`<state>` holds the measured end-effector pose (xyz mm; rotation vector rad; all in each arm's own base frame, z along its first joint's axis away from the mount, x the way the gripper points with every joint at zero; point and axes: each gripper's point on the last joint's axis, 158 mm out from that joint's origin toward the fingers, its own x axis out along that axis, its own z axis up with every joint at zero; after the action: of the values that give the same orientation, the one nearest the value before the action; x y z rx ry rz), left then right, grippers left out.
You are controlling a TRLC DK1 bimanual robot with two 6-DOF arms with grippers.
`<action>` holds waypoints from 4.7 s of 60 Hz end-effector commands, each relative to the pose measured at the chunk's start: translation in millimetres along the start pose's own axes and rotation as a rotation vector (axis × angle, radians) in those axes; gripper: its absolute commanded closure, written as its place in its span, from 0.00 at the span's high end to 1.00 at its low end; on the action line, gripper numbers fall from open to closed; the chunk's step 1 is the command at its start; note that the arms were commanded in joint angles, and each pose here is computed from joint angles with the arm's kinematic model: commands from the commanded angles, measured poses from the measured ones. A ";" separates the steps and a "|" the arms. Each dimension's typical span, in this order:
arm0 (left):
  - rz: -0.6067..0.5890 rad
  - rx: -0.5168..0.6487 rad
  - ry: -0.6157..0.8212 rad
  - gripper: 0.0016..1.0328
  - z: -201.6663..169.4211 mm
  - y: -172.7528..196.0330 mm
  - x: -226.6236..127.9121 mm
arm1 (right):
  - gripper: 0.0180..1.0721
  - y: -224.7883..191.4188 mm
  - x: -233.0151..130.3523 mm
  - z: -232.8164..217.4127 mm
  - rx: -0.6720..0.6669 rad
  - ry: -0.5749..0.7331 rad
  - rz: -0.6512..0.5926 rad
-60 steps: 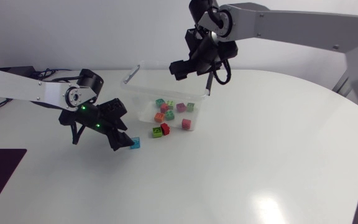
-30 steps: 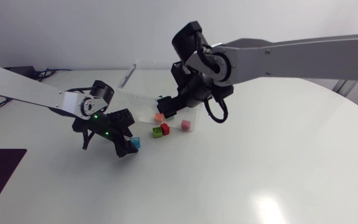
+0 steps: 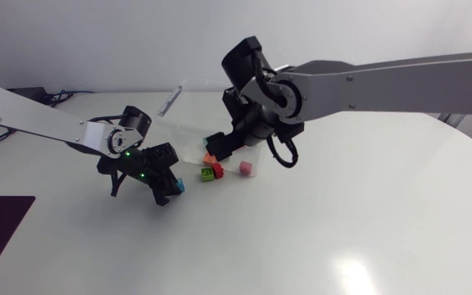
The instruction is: Place the duplo bricks in the container
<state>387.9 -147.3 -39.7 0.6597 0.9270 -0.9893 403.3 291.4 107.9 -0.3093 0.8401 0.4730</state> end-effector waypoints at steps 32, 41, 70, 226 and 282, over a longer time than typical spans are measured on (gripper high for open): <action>-0.016 0.008 0.006 0.39 0.2 -6.5 6.4 | 0.95 -47.5 -113.4 75.7 0.079 -0.243 -0.049; -0.021 0.005 0.010 0.18 -1.9 -8.7 6.9 | 0.95 -22.3 -114.7 32.0 0.052 -0.205 -0.008; 0.154 0.002 -0.189 0.17 67.7 18.8 -113.9 | 0.95 34.6 -43.5 -64.2 -0.121 -0.016 0.064; 0.526 -0.339 -0.634 0.92 82.5 69.6 -240.6 | 0.95 38.7 123.4 -60.2 -0.070 0.242 -0.020; 0.524 -0.353 -0.659 0.92 66.4 66.2 -242.1 | 0.27 50.9 133.9 -67.2 -0.031 0.336 -0.052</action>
<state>417.6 -78.0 212.5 0.2403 0.2977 -0.4944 421.2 341.5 -26.6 -0.4417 1.1108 0.4076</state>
